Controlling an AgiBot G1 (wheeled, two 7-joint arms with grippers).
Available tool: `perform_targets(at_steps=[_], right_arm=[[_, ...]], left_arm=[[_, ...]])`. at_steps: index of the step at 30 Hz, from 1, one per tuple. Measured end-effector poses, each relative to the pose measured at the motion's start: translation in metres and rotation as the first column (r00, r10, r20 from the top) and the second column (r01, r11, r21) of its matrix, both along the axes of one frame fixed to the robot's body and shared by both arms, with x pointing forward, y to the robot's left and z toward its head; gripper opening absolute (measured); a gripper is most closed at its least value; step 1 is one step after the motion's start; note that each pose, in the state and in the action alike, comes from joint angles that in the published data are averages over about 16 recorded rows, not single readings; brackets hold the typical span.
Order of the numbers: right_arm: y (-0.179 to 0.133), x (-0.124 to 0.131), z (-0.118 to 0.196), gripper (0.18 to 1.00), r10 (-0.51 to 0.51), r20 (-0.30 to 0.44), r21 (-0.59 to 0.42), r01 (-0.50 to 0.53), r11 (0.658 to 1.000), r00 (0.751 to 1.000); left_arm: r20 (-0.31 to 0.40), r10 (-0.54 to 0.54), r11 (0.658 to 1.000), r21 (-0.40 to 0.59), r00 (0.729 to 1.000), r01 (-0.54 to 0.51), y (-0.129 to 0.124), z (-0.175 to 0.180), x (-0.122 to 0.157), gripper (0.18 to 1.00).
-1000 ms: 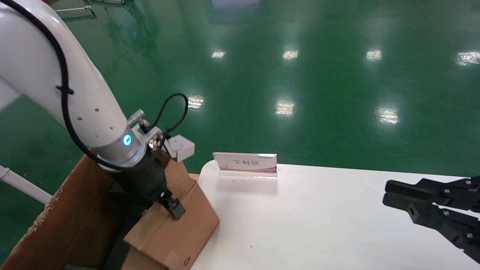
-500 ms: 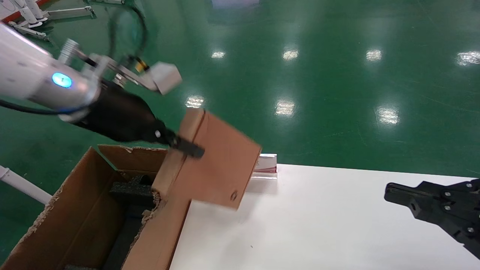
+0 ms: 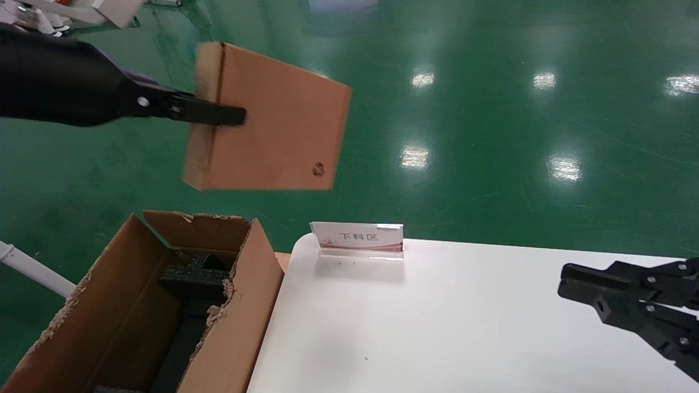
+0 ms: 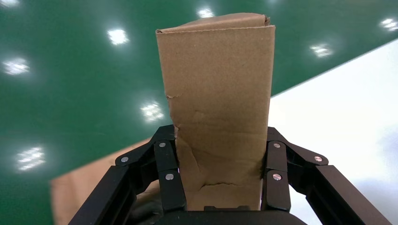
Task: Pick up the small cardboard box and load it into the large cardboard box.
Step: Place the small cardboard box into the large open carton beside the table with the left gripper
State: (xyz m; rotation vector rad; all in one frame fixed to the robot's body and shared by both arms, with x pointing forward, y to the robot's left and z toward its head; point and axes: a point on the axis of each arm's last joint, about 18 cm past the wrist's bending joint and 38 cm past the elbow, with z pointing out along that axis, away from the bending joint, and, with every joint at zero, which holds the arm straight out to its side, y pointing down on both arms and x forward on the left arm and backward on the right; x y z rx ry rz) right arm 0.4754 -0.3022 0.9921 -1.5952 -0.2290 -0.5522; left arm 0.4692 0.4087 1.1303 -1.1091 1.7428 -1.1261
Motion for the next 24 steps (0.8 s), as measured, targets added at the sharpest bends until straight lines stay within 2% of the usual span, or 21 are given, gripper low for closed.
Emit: perform_targets(at_steps=[5, 12, 18, 24], right_arm=[[0.0, 0.0, 0.0, 0.218, 0.0, 0.0, 0.0, 0.0, 1.0, 1.0], [0.0, 0.0, 0.0, 0.274, 0.0, 0.0, 0.0, 0.0, 1.0, 1.0], [0.0, 0.0, 0.0, 0.409, 0.0, 0.0, 0.0, 0.0, 1.0, 1.0], [0.0, 0.0, 0.0, 0.513, 0.0, 0.0, 0.0, 0.0, 1.0, 1.0]], left_arm=[[0.044, 0.026, 0.997, 0.073, 0.999, -0.029, 0.009, 0.009, -0.005, 0.403], [0.062, 0.05, 0.982, 0.179, 0.997, -0.061, 0.013, 0.017, -0.008, 0.403], [0.021, 0.097, 0.959, 0.267, 0.995, -0.099, 0.013, 0.021, -0.011, 0.403], [-0.062, 0.193, 0.925, 0.346, 0.979, -0.16, 0.017, 0.02, -0.013, 0.402]])
